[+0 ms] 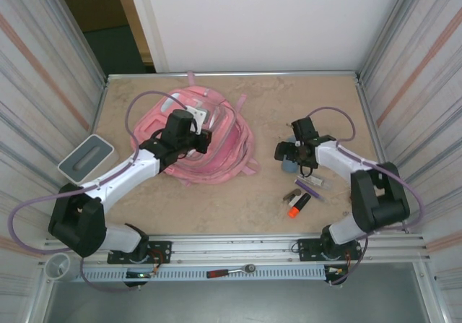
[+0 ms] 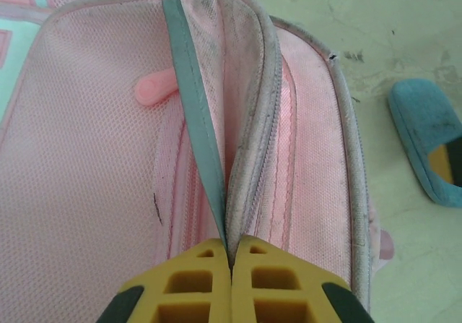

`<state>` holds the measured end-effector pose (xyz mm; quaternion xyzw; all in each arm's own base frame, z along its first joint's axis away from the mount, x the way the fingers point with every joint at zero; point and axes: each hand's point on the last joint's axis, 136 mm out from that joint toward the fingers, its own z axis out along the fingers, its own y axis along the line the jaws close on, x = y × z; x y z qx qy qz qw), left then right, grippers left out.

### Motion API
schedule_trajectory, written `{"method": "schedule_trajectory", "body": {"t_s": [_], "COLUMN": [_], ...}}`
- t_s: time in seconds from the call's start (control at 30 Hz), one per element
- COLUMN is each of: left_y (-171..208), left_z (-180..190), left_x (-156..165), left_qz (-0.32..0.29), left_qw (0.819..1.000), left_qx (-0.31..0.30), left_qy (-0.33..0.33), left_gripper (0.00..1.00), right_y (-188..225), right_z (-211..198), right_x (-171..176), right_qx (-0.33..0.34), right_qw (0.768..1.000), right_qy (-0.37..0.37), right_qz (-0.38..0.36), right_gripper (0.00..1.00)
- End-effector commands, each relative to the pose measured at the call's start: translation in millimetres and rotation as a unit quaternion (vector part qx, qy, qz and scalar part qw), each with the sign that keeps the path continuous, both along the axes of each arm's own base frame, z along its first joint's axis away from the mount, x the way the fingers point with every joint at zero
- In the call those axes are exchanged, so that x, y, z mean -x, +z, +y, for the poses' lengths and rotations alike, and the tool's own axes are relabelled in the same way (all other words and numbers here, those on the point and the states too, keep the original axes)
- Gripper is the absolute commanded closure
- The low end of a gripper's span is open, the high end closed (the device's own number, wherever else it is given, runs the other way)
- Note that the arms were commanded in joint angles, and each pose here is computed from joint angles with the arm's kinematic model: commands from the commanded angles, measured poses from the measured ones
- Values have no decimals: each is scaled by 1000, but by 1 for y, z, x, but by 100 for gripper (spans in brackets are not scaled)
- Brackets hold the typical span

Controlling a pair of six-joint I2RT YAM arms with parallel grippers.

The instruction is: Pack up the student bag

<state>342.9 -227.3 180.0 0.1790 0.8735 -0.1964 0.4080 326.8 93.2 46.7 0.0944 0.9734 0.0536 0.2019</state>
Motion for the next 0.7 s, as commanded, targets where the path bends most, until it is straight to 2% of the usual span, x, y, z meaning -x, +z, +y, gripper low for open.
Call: {"method": "schedule_trajectory", "body": {"t_s": [0.0, 0.2, 0.33, 0.43, 0.57, 0.67], "left_y": [25, 22, 30, 46, 80, 102], "left_z": [-15, -11, -6, -3, 2, 4], "left_x": [5, 6, 5, 4, 3, 3], "left_qz": [-22, -21, -25, -32, -44, -42], "left_qw": [998, 998, 997, 995, 988, 980], "left_qx": [52, 54, 65, 90, 146, 187], "left_qy": [-29, -26, -23, -25, -40, -56], "left_gripper": [100, 100, 100, 100, 100, 100], "right_y": [-3, -15, -11, 14, 68, 108], "right_z": [-4, 0, 5, 20, 62, 117], "right_x": [-15, -22, -25, -26, -19, -5], "right_qx": [38, 121, 138, 136, 75, -70], "right_qw": [999, 993, 990, 990, 986, 969], "right_qy": [-18, -2, 15, 36, 101, 175], "right_qz": [2, 9, 8, -25, -104, -161], "right_gripper": [3, 23, 49, 57, 60, 63]}}
